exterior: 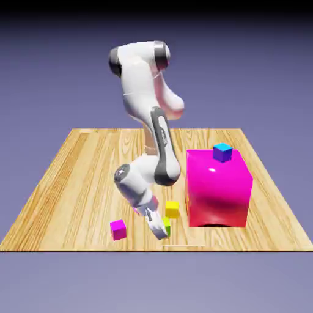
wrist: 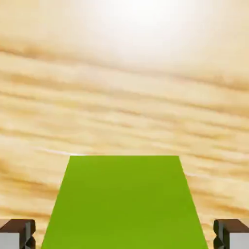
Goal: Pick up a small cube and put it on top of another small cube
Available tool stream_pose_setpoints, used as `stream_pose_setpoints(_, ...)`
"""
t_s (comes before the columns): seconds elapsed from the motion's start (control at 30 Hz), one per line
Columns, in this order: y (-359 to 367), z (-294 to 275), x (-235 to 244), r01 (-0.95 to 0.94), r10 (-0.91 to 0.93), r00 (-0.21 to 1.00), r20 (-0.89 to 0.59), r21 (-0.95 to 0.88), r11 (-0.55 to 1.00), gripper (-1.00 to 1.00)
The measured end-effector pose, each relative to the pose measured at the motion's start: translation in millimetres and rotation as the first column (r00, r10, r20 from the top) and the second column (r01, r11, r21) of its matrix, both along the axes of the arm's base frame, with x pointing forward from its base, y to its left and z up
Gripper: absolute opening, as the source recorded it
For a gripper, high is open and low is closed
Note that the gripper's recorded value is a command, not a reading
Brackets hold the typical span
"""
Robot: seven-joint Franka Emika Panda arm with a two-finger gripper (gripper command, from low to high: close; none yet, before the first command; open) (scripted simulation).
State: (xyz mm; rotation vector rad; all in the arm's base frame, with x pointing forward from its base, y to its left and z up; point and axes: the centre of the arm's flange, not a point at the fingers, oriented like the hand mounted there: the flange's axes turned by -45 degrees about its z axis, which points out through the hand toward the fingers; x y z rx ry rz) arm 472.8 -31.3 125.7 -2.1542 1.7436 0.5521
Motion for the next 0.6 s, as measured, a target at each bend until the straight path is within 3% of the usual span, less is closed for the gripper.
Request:
stream_pose_setpoints(0.17,-53,58,6,0.051,-0.051,0.999,0.019,-0.01,0.999,-1.0)
stream_pose_setpoints(0.3,0,113,29,-0.331,0.33,0.938,0.107,-0.005,0.944,-1.0)
stream_pose_setpoints(0.43,69,168,33,-0.681,0.676,0.72,0.158,-0.031,0.732,-1.0)
stream_pose_setpoints(0.6,168,232,8,-0.954,0.947,0.279,0.155,-0.07,0.293,-1.0)
